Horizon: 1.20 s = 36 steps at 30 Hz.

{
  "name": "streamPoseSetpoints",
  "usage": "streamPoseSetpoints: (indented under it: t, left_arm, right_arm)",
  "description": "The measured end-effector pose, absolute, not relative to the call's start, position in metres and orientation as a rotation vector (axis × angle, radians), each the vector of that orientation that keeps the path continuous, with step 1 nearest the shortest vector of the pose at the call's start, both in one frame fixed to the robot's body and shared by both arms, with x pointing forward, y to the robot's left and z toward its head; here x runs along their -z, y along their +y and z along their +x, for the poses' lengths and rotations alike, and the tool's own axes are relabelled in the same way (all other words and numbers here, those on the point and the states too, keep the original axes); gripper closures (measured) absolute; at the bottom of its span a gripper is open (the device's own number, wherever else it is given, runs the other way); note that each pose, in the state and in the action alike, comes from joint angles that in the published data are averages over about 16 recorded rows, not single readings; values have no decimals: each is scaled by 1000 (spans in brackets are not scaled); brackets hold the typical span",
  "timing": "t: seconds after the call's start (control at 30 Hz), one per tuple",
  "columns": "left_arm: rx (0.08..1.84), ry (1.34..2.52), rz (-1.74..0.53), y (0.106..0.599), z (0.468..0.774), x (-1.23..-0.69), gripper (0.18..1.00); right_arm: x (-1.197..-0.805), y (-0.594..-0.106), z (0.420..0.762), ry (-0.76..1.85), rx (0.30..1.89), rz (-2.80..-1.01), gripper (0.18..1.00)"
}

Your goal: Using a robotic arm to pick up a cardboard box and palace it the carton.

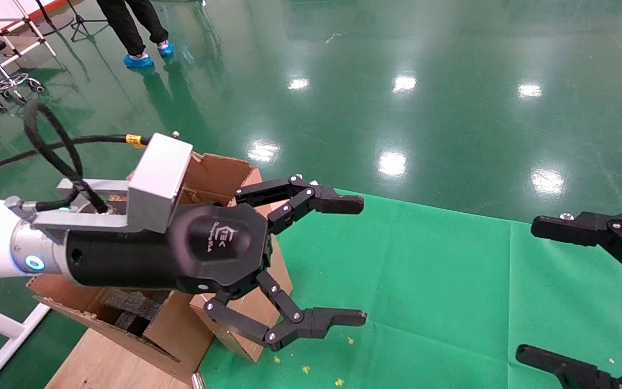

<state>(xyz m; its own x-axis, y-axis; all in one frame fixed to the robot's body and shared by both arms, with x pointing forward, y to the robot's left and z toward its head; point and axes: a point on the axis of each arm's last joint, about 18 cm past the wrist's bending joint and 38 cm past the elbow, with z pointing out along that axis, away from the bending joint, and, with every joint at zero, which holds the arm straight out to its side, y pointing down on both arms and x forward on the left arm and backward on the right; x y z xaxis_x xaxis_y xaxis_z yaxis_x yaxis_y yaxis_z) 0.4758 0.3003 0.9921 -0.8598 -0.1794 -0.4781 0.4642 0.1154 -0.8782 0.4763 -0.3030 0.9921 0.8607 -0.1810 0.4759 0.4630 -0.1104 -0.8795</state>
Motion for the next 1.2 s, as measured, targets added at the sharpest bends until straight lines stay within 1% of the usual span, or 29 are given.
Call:
streamPoseSetpoints:
  t: [0.2,0.47,0.63,0.77,0.9,1.03,1.2]
  left_arm:
    - [1729,1944,263,303,479,-991,183]
    - [1544,1970,237,309,492,-991,183]
    - [1436,1974,221,314,499,-993,183]
    - [1371,1985,175,319,507,-994,183]
    - [1318,2012,63,326,518,-995,183]
    - [1249,2040,-107,336,533,-997,183]
    - [1156,2056,-376,351,553,-1000,183]
  right_arm:
    - [-992,-303,476,-227,553,-1593,179]
    - [-992,-303,476,-226,553,-1593,193]
    - [-992,-303,476,-226,553,-1593,228]
    - [-992,-303,476,-226,553,-1593,280]
    - [-992,-303,476,-226,553,-1593,336]
    - [-992,-303,476,-226,553,-1593,412]
    - [-992,-303,476,-226,553,-1593,532]
